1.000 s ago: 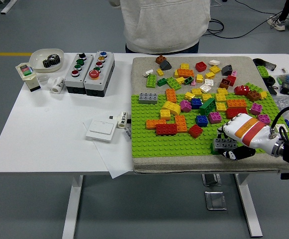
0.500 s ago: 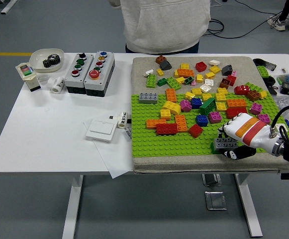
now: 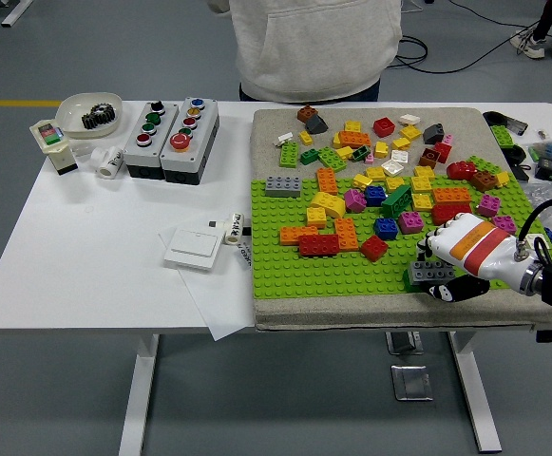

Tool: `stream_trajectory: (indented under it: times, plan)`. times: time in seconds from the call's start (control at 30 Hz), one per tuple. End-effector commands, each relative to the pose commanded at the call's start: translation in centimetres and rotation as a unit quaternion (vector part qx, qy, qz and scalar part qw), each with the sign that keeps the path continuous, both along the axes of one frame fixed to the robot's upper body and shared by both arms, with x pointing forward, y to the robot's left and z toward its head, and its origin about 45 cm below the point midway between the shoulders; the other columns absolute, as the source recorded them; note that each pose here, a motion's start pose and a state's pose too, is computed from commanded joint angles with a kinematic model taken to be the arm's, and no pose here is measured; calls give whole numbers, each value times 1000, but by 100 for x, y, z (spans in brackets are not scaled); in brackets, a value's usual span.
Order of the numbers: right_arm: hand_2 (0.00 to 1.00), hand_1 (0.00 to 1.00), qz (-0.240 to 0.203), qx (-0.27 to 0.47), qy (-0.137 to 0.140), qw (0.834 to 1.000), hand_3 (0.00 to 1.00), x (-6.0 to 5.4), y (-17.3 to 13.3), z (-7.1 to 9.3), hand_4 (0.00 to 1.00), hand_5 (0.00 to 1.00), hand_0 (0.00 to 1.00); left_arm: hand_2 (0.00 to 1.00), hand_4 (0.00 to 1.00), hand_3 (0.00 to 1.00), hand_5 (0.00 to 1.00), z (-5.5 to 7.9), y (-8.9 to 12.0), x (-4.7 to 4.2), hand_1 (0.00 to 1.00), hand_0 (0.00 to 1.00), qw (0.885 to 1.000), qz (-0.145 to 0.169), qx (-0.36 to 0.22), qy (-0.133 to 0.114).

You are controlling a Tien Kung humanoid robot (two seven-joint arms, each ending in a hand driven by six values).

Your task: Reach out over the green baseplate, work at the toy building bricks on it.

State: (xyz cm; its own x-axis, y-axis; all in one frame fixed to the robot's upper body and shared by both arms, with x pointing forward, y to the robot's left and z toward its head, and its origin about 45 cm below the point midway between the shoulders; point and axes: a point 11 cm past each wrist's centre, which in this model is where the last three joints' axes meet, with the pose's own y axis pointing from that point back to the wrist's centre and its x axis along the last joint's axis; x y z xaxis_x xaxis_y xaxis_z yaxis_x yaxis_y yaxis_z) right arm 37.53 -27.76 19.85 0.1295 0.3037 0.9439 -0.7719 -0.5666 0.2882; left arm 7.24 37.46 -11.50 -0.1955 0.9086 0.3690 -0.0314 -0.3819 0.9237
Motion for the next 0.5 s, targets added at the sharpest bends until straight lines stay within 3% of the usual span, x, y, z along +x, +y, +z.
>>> stream_trajectory:
  times: [0.5]
  plan:
    - [613,529,-3,-1,3,1000,573,13,-2,-13,774,410,426,657,563,549,624,5,8,18,695,602,1000,0,1,-1]
